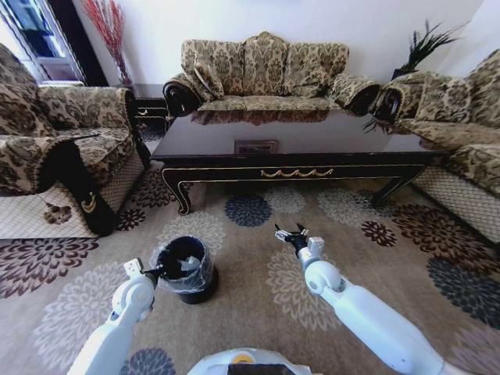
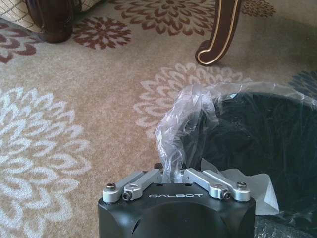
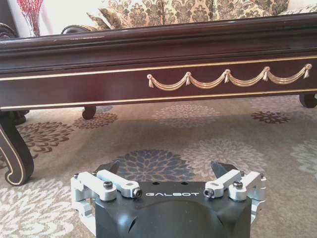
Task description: Move to the front of the table and pick up the trash from the floor, then place it into the trash bin.
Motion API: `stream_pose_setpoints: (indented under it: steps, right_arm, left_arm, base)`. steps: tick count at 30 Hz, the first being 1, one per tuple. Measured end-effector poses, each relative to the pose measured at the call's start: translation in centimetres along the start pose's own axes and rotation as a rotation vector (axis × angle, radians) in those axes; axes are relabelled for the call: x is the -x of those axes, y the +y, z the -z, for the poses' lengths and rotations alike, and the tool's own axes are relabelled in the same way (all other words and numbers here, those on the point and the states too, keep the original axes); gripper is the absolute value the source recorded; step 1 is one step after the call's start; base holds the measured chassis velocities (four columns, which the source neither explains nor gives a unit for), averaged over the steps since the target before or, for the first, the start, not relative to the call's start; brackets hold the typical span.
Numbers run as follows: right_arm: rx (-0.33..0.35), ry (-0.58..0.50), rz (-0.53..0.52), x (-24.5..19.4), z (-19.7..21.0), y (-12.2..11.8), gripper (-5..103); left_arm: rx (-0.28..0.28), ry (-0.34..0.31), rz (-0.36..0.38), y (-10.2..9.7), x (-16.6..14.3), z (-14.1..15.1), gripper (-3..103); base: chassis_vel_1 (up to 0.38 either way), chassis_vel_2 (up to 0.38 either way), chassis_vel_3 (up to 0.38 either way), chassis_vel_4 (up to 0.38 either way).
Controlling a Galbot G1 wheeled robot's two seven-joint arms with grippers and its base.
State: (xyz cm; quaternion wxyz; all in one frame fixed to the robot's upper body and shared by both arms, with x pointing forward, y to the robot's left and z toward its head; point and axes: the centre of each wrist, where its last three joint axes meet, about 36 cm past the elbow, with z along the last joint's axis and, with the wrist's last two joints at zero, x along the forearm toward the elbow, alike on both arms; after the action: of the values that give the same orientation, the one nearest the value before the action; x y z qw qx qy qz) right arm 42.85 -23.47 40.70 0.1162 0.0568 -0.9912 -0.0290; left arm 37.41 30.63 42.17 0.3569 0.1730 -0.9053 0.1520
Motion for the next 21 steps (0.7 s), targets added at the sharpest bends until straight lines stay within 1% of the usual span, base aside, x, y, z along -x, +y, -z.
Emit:
stream_pose_setpoints:
  steps: [1, 4, 6, 9, 10, 12, 14, 15, 16, 18, 19, 20, 21]
  right_arm:
    - [0.001, 0.0, 0.001, 0.0, 0.0, 0.0, 100]
    - [0.001, 0.0, 0.002, -0.1, -0.1, 0.1, 100]
    - [0.001, -0.001, 0.001, -0.2, -0.1, 0.1, 100]
    - [0.002, -0.005, 0.0, -0.5, -0.1, 0.0, 100]
    - [0.002, -0.005, 0.0, -0.5, -0.1, 0.0, 100]
    - [0.005, -0.012, -0.007, -0.8, 0.1, -0.2, 100]
    - [0.006, -0.013, -0.01, -0.9, 0.1, -0.3, 100]
    - [0.014, -0.021, -0.03, -1.5, 0.3, -1.0, 100]
    - [0.02, -0.026, -0.044, -1.8, 0.5, -1.4, 100]
    - [0.033, -0.035, -0.071, -2.1, 1.0, -2.3, 100]
    - [0.033, -0.035, -0.071, -2.1, 1.0, -2.3, 100]
    - [0.037, -0.036, -0.079, -2.2, 1.0, -2.6, 100]
    - [0.039, -0.041, -0.089, -2.2, 1.2, -3.0, 100]
  left_arm:
    - [-0.002, 0.001, -0.004, 0.0, -0.2, -0.2, 4]
    - [-0.009, 0.006, -0.01, 0.2, -0.8, -0.6, 20]
    - [-0.01, 0.006, -0.01, 0.3, -1.0, -0.7, 20]
    - [-0.015, -0.005, -0.015, 0.6, -2.5, -0.8, 36]
    - [-0.015, -0.005, -0.015, 0.6, -2.5, -0.8, 36]
    - [-0.024, -0.038, -0.042, 0.4, -5.3, -0.5, 47]
    - [-0.024, -0.044, -0.047, 0.4, -5.8, -0.4, 47]
    - [-0.019, -0.084, -0.087, -0.1, -8.4, 0.2, 53]
    - [-0.011, -0.114, -0.115, -0.4, -10.2, 0.6, 58]
    - [-0.008, -0.163, -0.142, -0.4, -13.1, 1.1, 70]
    - [-0.008, -0.163, -0.142, -0.4, -13.1, 1.1, 70]
    - [-0.008, -0.179, -0.145, -0.4, -13.9, 1.2, 70]
    - [-0.005, -0.201, -0.137, -0.2, -14.8, 1.4, 76]
  base:
    - [0.0, 0.0, 0.0, 0.0]
    - [0.0, 0.0, 0.0, 0.0]
    - [0.0, 0.0, 0.0, 0.0]
    - [0.0, 0.0, 0.0, 0.0]
    - [0.0, 0.0, 0.0, 0.0]
    - [0.0, 0.0, 0.0, 0.0]
    - [0.0, 0.0, 0.0, 0.0]
    - [0.0, 0.0, 0.0, 0.0]
    - [0.0, 0.0, 0.0, 0.0]
    - [0.0, 0.0, 0.0, 0.0]
    - [0.0, 0.0, 0.0, 0.0]
    - [0.0, 0.0, 0.0, 0.0]
    - [0.0, 0.0, 0.0, 0.0]
